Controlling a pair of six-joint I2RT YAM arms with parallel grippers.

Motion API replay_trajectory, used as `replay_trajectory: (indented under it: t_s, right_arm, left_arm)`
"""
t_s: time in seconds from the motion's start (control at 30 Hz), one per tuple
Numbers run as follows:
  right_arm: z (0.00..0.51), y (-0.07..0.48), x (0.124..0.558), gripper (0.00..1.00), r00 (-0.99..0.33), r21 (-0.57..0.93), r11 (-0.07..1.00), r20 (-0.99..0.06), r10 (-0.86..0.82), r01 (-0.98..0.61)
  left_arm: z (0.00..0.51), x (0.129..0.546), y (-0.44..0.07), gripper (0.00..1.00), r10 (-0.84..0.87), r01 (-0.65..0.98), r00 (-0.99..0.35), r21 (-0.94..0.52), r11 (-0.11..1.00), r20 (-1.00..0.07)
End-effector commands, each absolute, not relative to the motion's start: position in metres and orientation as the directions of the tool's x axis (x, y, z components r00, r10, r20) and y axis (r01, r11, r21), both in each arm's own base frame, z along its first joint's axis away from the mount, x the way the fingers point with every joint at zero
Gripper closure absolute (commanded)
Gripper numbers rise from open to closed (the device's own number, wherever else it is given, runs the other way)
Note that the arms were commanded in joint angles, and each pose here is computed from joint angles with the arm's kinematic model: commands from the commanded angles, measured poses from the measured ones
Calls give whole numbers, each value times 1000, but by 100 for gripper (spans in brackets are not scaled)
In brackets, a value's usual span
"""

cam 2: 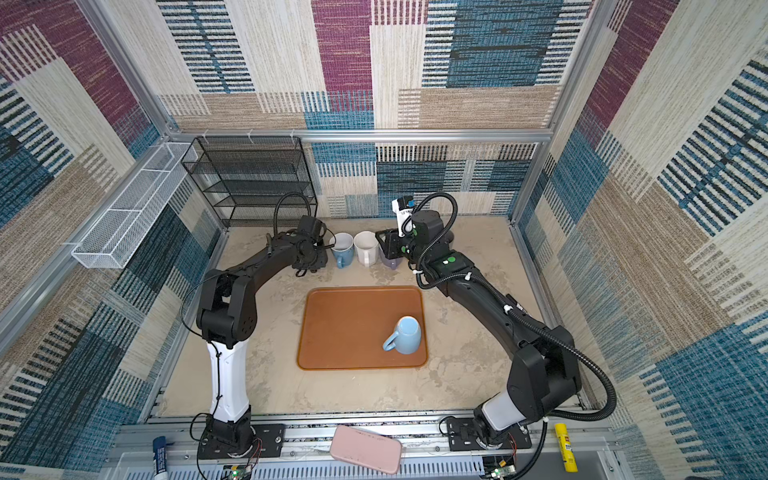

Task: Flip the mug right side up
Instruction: 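Lower the black mug with the left gripper beside the blue floral mug, then open the left gripper off the black mug while the right moves over the light-blue mug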

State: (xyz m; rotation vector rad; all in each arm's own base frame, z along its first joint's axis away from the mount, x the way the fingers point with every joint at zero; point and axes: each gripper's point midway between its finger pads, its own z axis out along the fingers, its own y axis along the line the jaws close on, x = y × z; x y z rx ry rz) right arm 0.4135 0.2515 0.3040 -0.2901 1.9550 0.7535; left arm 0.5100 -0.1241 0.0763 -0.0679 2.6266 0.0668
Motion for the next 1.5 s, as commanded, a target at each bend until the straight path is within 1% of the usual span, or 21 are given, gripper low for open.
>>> replay_trajectory:
  t_s: [0.0, 0.23, 0.57, 0.7, 0.9, 1.13, 1.33, 1.47]
  right_arm:
    - [309, 252, 415, 66, -471, 377, 778, -874, 119, -503]
    - [302, 247, 413, 65, -484, 366, 794, -869, 105, -485]
    - [277, 231, 402, 65, -530, 339, 840, -845, 73, -424]
    - [262, 224, 394, 65, -570, 338, 854, -820, 60, -396]
    - [223, 212, 370, 64, -669, 365, 871, -741, 58, -328]
    - [173, 192, 330, 64, -792, 384, 895, -607, 60, -227]
    - [149, 177, 296, 61, -870, 386, 915, -483, 95, -115]
    - [143, 167, 280, 59, -894, 369, 928, -433, 118, -56]
  left_arm:
    - [80, 510, -125, 73, -18, -43, -870, 39, 998, -493]
    - [89, 507, -122, 67, -20, -47, -864, 40, 998, -503]
    - [113, 500, -119, 66, -28, -54, -844, 33, 998, -536]
    - [129, 495, -116, 66, -33, -59, -829, 28, 998, -559]
    - [154, 484, -106, 66, -47, -88, -799, 39, 995, -599]
    - [178, 472, -103, 66, -75, -99, -761, 2, 995, -644]
    - [190, 465, -99, 66, -92, -113, -743, -12, 994, -663]
    - [194, 464, -100, 66, -102, -113, -728, -28, 993, -677]
